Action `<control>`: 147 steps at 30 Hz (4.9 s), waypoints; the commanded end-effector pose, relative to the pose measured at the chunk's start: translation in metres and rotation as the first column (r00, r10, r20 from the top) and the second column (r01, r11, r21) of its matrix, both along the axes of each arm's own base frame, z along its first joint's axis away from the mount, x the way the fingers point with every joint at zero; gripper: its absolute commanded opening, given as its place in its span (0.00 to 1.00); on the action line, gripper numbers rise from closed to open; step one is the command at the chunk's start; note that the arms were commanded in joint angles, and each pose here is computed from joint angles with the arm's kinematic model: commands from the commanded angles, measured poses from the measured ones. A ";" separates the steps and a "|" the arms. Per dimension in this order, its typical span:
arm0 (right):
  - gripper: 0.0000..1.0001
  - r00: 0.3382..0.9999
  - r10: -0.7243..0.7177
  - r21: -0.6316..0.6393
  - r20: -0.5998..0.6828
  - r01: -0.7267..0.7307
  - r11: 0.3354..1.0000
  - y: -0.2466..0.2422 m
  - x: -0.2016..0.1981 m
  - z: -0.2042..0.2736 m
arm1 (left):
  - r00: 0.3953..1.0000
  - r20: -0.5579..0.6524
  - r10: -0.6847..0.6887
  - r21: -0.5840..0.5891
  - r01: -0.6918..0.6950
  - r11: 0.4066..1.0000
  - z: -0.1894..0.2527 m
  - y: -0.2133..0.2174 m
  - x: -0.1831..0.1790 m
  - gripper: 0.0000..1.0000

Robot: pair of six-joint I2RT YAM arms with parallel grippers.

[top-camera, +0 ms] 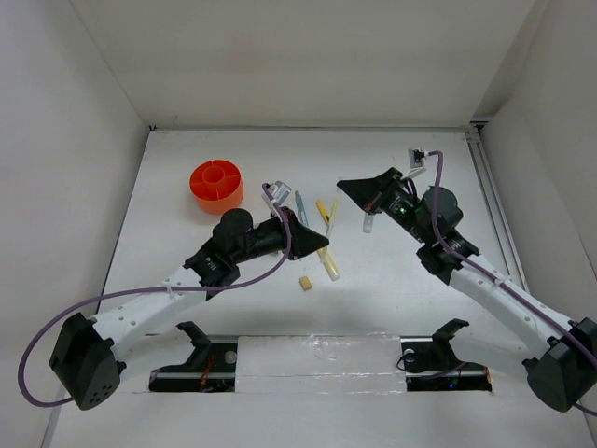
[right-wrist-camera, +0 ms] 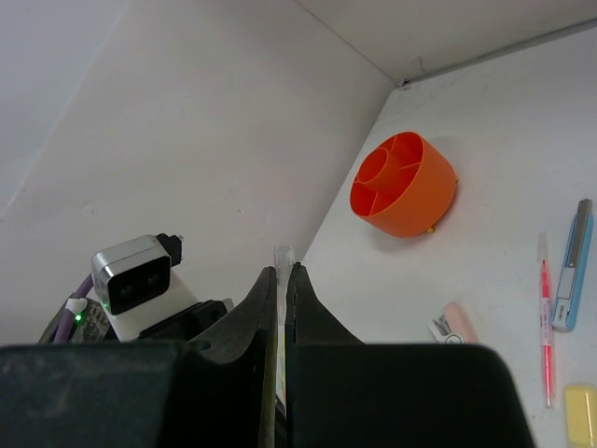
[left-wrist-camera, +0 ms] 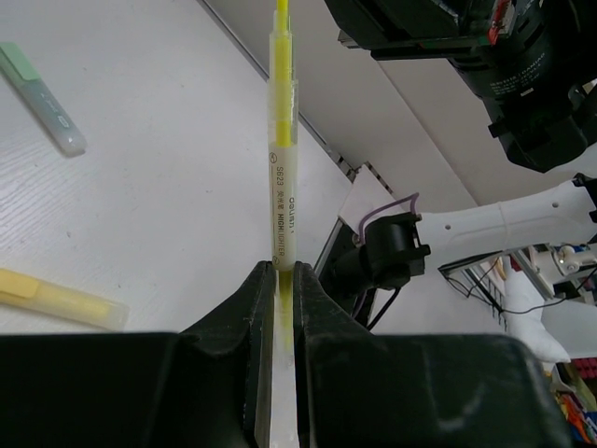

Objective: Sort the stationery into containers
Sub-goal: Close the pen cap on the pen.

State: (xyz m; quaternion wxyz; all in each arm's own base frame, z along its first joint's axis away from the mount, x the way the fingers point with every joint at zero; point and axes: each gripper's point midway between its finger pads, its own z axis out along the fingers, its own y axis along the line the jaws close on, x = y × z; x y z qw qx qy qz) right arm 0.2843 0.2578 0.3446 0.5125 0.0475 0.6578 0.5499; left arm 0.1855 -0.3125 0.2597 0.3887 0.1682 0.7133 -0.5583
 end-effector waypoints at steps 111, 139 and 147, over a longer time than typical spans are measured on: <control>0.00 0.997 0.018 0.008 0.072 -0.019 1.000 0.003 0.008 0.012 | 0.997 0.071 0.023 -0.055 -0.019 0.998 0.031 -0.005 0.011 0.00; 0.00 0.995 -0.025 0.023 0.097 0.023 0.999 -0.004 0.010 0.021 | 0.998 0.056 0.013 -0.052 -0.010 0.999 0.026 -0.007 0.011 0.00; 0.00 0.994 -0.035 0.028 0.105 0.032 0.999 -0.008 0.010 0.024 | 0.998 0.056 0.013 -0.052 -0.010 0.999 0.026 -0.007 0.011 0.00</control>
